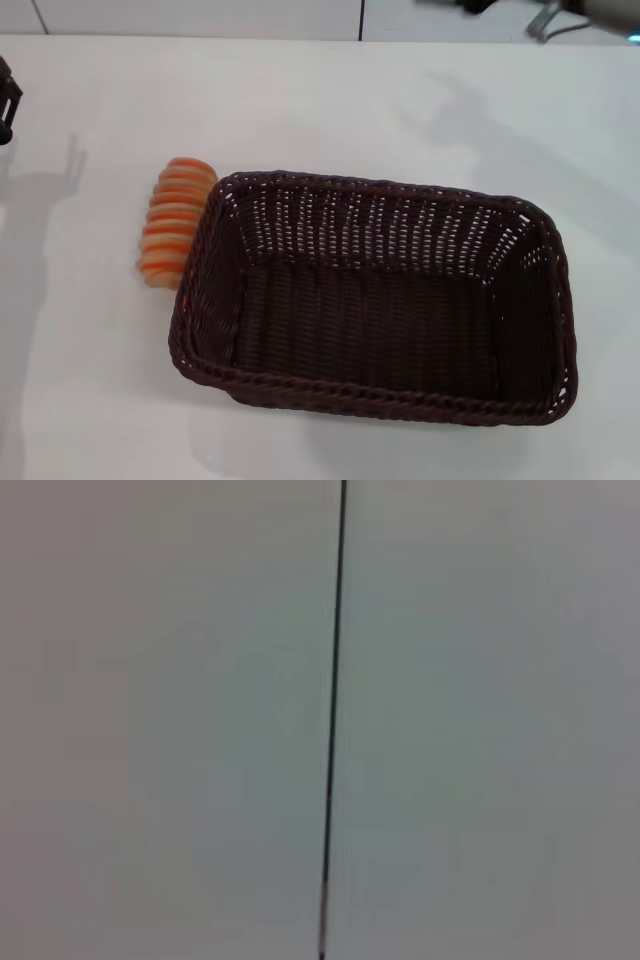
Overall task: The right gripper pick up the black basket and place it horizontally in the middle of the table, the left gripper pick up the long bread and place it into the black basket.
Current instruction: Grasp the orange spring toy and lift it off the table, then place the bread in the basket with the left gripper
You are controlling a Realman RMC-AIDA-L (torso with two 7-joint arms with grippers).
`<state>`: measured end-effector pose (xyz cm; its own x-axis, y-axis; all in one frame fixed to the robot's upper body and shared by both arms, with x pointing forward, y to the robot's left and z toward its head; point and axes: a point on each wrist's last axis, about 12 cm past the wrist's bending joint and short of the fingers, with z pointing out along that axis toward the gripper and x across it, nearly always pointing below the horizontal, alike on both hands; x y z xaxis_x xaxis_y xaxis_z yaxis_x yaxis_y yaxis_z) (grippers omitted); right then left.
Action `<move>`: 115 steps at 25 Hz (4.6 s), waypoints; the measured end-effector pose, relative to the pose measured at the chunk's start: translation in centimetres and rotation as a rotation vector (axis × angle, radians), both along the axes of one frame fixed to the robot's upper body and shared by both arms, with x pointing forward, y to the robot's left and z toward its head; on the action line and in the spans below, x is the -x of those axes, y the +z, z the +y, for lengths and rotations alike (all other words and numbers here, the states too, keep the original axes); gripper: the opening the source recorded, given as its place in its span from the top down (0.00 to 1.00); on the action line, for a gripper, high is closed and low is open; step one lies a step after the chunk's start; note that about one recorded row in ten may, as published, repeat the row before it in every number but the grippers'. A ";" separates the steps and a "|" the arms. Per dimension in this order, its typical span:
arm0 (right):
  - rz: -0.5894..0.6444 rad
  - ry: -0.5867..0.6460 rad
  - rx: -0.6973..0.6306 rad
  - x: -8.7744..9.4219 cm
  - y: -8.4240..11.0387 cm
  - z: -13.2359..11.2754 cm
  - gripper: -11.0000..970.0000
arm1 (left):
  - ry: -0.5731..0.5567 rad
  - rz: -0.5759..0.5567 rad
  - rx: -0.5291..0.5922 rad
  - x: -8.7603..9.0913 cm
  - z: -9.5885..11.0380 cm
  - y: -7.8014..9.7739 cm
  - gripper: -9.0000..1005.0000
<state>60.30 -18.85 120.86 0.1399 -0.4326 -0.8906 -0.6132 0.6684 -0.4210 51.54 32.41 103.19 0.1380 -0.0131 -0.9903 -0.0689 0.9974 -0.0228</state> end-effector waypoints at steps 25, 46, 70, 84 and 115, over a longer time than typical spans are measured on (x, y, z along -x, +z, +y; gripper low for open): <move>-0.362 -0.797 -0.318 9.9 -12.1 -7.4 0.20 | -0.263 0.357 -0.095 -8.9 -5.8 9.5 0.22; -0.179 -0.907 -0.485 13.5 -17.3 -11.9 0.21 | -0.336 1.107 -0.349 -7.3 -10.2 13.0 0.22; -0.156 -0.879 -0.465 13.2 -17.4 -11.8 0.21 | -0.385 1.183 -0.341 -8.4 -13.1 10.2 0.23; -0.152 -0.843 -0.443 13.1 -17.3 -11.4 0.21 | -0.348 1.182 -0.379 -9.4 -12.9 9.2 0.24; -0.160 -0.856 -0.451 12.9 -16.9 -11.6 0.21 | -0.863 0.561 -0.687 -2.0 -16.1 23.1 0.60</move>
